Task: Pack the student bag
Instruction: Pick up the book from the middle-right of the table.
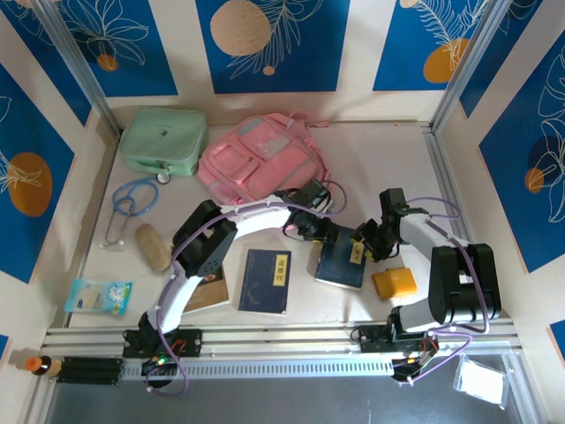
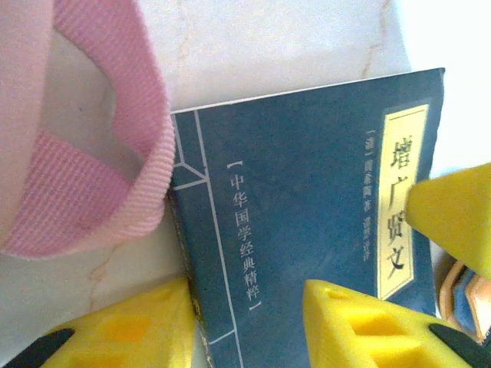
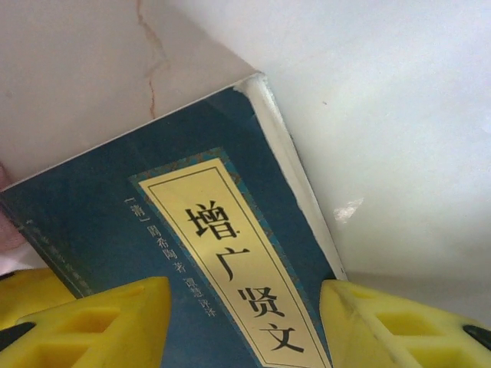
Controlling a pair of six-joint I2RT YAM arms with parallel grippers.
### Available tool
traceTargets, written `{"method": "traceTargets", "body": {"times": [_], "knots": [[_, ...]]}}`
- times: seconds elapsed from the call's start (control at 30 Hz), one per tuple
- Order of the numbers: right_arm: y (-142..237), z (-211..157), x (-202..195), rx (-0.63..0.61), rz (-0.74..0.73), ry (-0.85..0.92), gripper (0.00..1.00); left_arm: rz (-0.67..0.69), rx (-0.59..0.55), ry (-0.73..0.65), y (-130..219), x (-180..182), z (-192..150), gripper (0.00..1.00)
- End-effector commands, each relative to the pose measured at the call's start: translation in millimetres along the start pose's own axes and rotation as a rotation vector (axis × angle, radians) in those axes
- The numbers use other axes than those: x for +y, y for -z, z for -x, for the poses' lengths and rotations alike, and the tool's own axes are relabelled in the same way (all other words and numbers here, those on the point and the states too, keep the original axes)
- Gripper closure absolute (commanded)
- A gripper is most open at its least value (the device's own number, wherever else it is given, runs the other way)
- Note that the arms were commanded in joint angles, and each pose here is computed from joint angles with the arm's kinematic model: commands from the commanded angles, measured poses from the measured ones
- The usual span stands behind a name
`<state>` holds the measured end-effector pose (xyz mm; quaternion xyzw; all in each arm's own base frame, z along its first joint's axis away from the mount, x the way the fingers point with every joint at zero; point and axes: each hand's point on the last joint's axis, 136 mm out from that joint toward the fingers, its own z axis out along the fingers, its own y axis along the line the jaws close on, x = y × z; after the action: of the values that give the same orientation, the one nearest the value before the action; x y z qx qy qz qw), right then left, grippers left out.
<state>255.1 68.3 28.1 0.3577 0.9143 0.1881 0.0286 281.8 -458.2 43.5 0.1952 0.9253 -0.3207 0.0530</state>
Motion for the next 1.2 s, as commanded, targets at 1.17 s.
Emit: {"method": "traceTargets", "body": {"times": [1.17], "knots": [[4.3, 8.2, 60.2, -0.023, 0.267, 0.093, 0.4, -0.154, -0.244, -0.041, 75.6, -16.1, 39.5, 1.0]]}}
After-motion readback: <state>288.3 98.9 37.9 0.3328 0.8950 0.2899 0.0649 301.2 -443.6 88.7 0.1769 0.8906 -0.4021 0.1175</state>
